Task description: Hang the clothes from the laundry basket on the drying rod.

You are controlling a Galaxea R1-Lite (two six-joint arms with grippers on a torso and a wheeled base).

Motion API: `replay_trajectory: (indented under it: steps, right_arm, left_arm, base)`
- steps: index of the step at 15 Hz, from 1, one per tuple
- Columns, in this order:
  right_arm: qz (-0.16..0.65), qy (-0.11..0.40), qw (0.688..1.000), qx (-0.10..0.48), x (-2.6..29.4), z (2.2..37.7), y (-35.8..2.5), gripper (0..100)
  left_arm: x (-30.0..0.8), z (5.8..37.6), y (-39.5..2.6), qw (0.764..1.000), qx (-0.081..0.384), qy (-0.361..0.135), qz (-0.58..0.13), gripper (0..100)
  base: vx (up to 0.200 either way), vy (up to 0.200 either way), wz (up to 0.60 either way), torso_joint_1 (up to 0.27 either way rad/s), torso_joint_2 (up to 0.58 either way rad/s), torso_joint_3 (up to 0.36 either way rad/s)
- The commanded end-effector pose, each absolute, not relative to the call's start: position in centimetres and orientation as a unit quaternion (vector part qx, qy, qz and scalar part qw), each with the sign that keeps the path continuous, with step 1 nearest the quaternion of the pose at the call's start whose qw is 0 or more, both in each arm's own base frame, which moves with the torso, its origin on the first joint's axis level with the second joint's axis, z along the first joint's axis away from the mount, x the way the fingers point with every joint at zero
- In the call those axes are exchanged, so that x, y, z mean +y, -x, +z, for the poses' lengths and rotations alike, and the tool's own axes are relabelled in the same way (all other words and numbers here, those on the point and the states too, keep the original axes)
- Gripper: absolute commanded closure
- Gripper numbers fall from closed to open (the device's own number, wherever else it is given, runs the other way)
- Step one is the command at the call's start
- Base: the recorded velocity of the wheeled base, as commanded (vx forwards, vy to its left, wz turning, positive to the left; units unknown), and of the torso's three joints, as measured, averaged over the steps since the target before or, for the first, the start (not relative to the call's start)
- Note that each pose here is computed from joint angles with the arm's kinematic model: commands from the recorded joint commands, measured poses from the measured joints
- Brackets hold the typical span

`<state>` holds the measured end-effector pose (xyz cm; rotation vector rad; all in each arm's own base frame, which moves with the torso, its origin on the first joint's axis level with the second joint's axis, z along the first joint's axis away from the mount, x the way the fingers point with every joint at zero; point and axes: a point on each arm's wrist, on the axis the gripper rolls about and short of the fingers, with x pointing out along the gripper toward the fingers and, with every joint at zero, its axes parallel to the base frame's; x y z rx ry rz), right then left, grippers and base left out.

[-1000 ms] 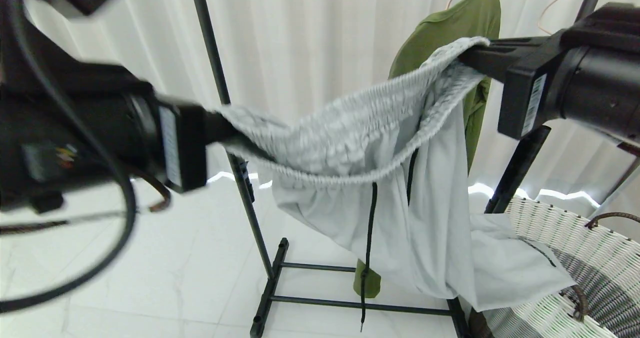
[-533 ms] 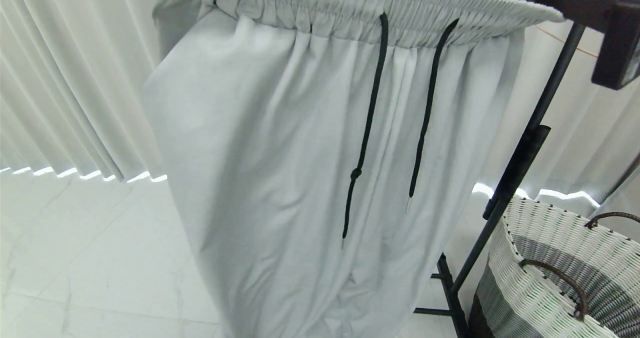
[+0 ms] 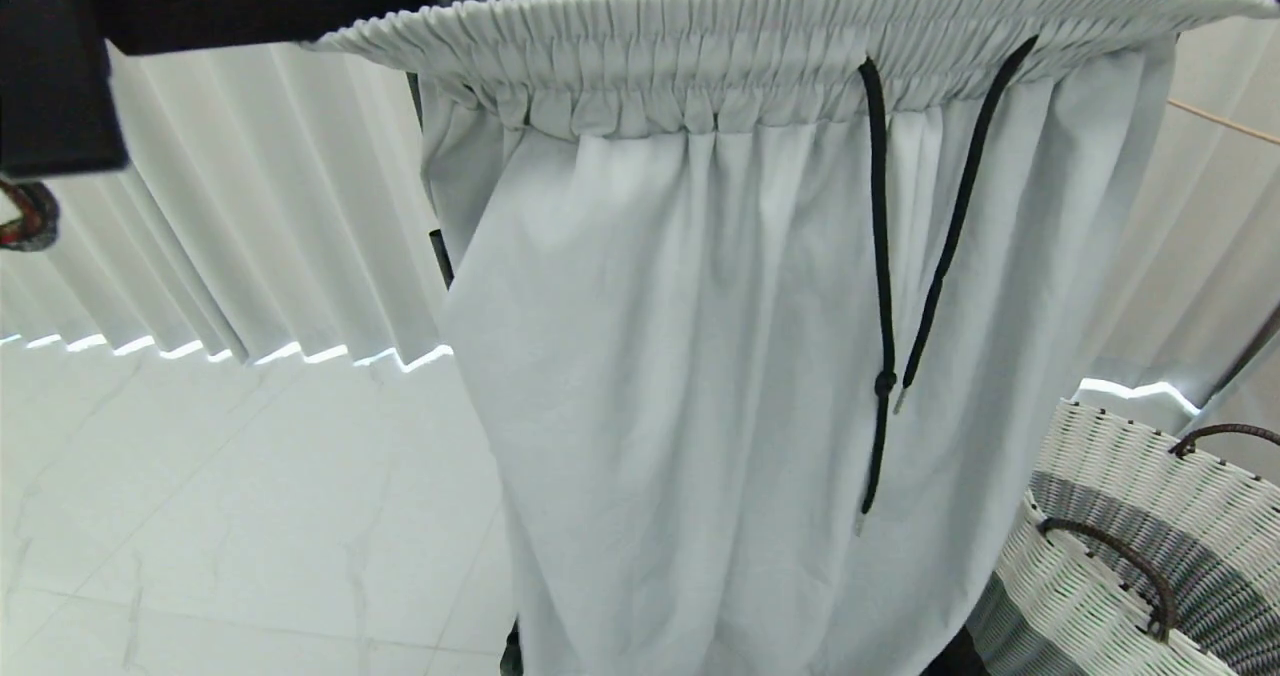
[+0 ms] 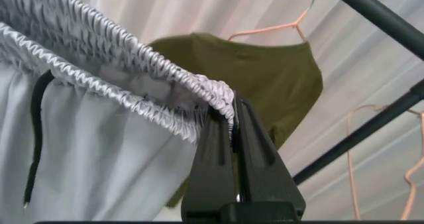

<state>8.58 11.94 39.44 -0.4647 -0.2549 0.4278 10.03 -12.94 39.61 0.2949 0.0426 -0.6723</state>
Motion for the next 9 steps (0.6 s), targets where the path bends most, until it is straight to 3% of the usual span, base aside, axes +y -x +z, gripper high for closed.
replay_trajectory:
  steps: [1, 4, 9]
  right_arm:
    - [0.209, 0.226, 0.943, -0.127, 10.0, 40.0, -7.4, 100]
    - [0.252, 0.246, 0.929, -0.113, 8.4, 39.4, -5.6, 100]
    - [0.364, 0.279, 0.883, -0.105, 9.7, 38.1, -3.7, 100]
  left_arm:
    - [-13.8, 39.4, -10.6, 0.930, 0.023, -0.161, -0.329, 100]
    - [-15.3, 39.6, -11.7, 0.932, 0.018, -0.160, -0.326, 100]
    - [-17.6, 40.3, -14.3, 0.944, 0.006, -0.150, -0.294, 100]
  base:
    - [0.000, 0.000, 0.00, 0.000, 0.00, 0.000]
    - [0.000, 0.000, 0.00, 0.000, 0.00, 0.000]
    - [0.000, 0.000, 0.00, 0.000, 0.00, 0.000]
